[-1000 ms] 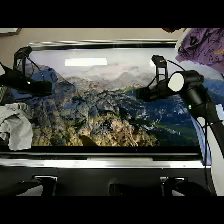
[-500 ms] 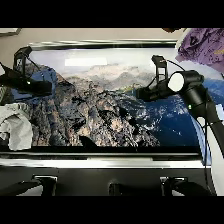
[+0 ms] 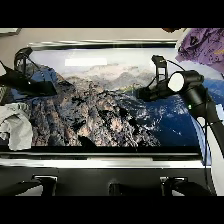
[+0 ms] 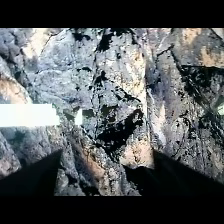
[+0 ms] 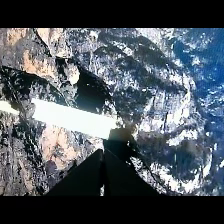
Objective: Fold the clothes and pants, and hang the long-sleeved shirts on hangers.
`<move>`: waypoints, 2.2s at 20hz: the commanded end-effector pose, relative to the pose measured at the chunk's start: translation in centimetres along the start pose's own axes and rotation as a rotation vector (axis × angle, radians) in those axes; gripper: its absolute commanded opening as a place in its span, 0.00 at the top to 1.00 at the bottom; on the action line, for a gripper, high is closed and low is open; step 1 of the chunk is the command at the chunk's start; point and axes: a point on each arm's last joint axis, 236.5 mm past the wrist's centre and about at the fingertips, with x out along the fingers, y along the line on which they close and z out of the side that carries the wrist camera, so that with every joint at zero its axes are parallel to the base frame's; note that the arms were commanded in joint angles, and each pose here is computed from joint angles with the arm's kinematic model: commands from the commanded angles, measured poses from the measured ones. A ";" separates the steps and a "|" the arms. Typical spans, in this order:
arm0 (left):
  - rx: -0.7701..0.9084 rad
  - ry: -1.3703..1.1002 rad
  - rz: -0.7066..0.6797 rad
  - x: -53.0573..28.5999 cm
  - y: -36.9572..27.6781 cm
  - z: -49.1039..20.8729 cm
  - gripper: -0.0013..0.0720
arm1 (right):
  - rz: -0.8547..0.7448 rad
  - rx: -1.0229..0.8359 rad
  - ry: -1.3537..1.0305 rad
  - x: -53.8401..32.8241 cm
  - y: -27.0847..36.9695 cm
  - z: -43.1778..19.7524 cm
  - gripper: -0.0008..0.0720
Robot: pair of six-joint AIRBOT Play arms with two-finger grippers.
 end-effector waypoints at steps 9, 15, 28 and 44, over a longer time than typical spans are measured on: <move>-0.699 0.007 0.411 5.1 28.5 -10.4 0.00 | -0.006 -0.004 -0.004 -0.1 -0.1 0.1 0.88; -0.764 -0.011 0.412 9.6 33.4 -12.0 0.00 | -0.003 -0.004 -0.022 -0.1 0.0 0.5 0.87; -0.636 0.066 0.202 9.4 21.7 -8.7 0.96 | -0.019 0.025 0.046 -0.1 -0.4 -1.1 0.87; -0.158 0.098 -0.481 17.4 -31.6 -5.2 0.96 | -0.435 -0.083 0.104 -6.3 -9.7 -3.2 0.69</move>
